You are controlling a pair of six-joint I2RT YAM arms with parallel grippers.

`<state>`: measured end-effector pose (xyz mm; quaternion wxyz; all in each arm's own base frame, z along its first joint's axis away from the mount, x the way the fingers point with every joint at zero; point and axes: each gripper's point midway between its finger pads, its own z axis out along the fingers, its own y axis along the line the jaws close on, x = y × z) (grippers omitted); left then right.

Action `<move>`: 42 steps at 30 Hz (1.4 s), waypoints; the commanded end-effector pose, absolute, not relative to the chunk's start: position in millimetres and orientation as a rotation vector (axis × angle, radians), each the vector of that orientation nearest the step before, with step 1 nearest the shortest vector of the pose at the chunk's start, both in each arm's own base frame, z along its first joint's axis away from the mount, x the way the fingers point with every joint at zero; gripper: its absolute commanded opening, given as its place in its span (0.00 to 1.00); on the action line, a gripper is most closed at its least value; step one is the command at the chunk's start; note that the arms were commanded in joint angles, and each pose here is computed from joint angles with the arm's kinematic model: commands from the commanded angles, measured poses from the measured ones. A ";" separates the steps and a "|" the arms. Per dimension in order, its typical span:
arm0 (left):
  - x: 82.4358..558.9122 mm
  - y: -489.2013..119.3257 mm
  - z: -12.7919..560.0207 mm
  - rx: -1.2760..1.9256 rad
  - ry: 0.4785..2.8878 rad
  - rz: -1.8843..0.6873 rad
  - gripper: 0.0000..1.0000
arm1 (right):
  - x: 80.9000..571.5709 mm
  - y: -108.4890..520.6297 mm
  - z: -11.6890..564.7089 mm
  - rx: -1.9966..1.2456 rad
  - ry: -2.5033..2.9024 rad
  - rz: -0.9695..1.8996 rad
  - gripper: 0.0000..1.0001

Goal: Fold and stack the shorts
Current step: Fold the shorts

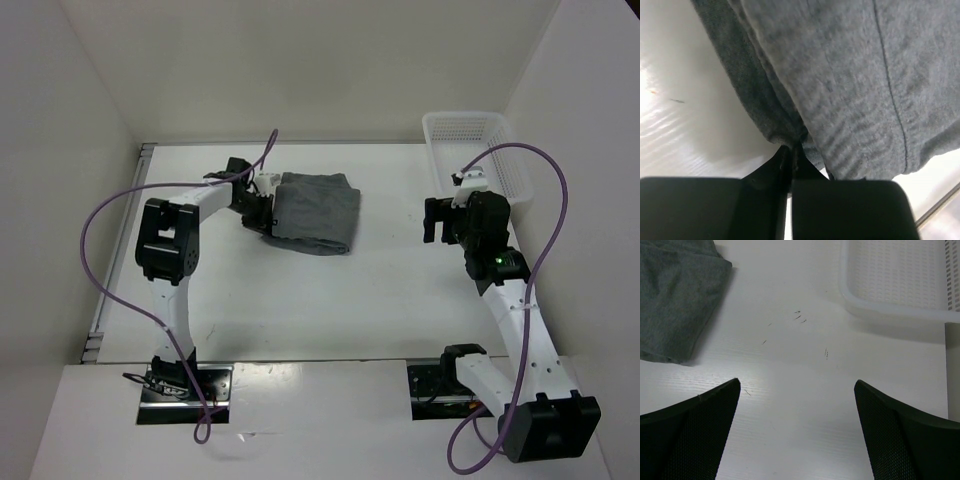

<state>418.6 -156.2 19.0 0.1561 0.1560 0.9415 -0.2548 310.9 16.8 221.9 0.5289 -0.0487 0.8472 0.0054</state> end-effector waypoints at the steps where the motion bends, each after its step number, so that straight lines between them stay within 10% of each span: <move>1: 375.6 -153.7 -8.2 0.427 2.848 -0.805 0.00 | 323.9 14.7 256.7 -0.094 1.912 0.002 0.99; 9: 336.9 -161.2 8.4 0.449 2.863 -0.886 0.14 | 321.0 18.3 255.1 -0.108 1.904 0.023 0.99; 11: 329.4 -163.6 11.5 0.445 2.871 -0.929 0.36 | 318.8 19.8 254.0 -0.114 1.902 0.031 0.99; 12: 327.0 -163.2 11.7 0.441 2.881 -0.931 0.65 | 318.8 19.8 254.0 -0.114 1.902 0.031 0.99; 16: 342.3 -142.4 12.9 0.401 2.872 -0.803 0.80 | 315.7 19.6 260.4 -0.113 1.880 0.031 0.99; 32: 416.0 -36.1 183.4 0.191 2.365 -0.335 1.00 | 311.2 21.0 267.3 -0.118 1.849 0.039 0.99; 42: 380.1 102.7 248.8 -0.190 2.109 0.192 1.00 | 300.3 16.0 268.2 -0.130 1.815 0.001 0.99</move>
